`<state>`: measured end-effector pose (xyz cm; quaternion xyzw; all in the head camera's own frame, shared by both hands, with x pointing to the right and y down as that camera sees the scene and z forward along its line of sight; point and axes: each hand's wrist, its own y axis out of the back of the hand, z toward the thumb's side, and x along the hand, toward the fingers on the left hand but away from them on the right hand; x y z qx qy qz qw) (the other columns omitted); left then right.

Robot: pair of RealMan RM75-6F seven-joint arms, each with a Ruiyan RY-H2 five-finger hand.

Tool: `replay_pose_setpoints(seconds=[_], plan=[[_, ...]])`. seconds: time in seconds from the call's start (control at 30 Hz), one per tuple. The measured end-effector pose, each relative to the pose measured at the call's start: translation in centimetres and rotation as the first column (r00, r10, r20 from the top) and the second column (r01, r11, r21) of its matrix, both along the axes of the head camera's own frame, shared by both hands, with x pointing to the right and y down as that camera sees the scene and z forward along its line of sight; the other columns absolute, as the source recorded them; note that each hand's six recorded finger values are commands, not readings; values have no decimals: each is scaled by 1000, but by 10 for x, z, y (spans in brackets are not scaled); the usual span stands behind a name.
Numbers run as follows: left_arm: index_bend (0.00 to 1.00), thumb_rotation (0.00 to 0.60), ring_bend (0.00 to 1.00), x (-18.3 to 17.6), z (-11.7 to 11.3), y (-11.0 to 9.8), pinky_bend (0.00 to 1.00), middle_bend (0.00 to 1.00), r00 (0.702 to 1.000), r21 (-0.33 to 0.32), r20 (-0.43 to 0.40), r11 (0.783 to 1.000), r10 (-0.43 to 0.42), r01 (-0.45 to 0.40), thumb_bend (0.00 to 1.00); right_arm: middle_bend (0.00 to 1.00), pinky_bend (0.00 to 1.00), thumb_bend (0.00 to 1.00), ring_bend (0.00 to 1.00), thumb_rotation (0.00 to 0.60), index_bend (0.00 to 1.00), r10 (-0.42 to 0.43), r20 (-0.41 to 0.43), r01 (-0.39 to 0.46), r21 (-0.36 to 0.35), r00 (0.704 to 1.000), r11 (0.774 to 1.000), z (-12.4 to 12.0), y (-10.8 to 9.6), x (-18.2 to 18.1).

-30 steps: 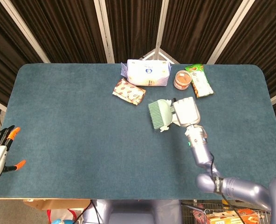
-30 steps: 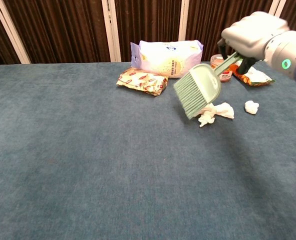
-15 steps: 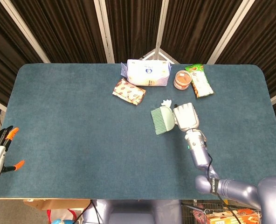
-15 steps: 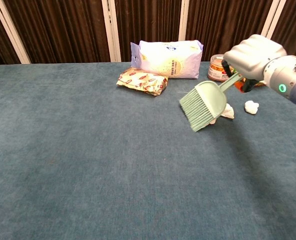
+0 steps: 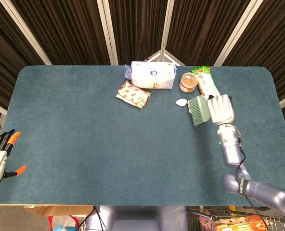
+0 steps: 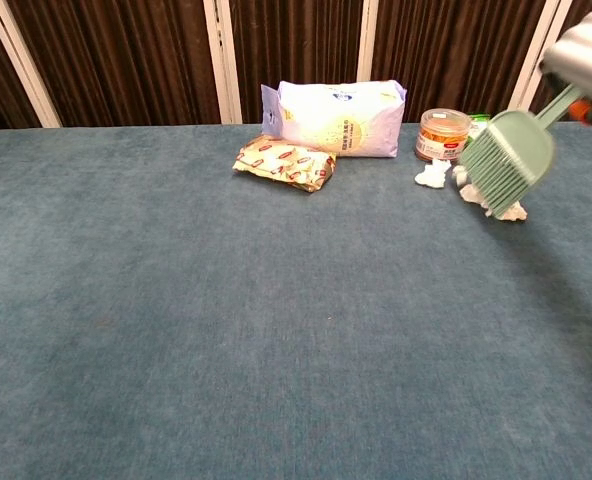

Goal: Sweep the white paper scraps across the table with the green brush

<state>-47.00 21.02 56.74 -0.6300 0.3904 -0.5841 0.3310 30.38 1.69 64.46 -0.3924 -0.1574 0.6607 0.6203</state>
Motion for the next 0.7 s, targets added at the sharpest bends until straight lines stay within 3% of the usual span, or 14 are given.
replay_pose_setpoints(seconds=[0.13,0.37,0.53,0.7], plan=[[0,600,0,0,0,0,0,0,1000,-1,0,1000,3,-3,0,979,937,596,1000,600,905,8,8,-8,27,1000,1000,-16,-4,10],[0,600,0,2,0,1,0,0,1000,4,2,1000,11,-11,0,979,937,596,999,600,905,-4,145,0,29,989,1000,-40,8,2],[0,600,0,3,-1,1,0,0,1000,11,4,1000,18,-18,0,979,937,597,1000,600,905,19,283,-15,-16,959,1000,-51,31,-10],[0,600,0,5,-1,2,0,0,1000,18,6,1000,24,-24,0,979,937,597,999,600,905,71,415,-36,-91,907,995,-56,64,-25]])
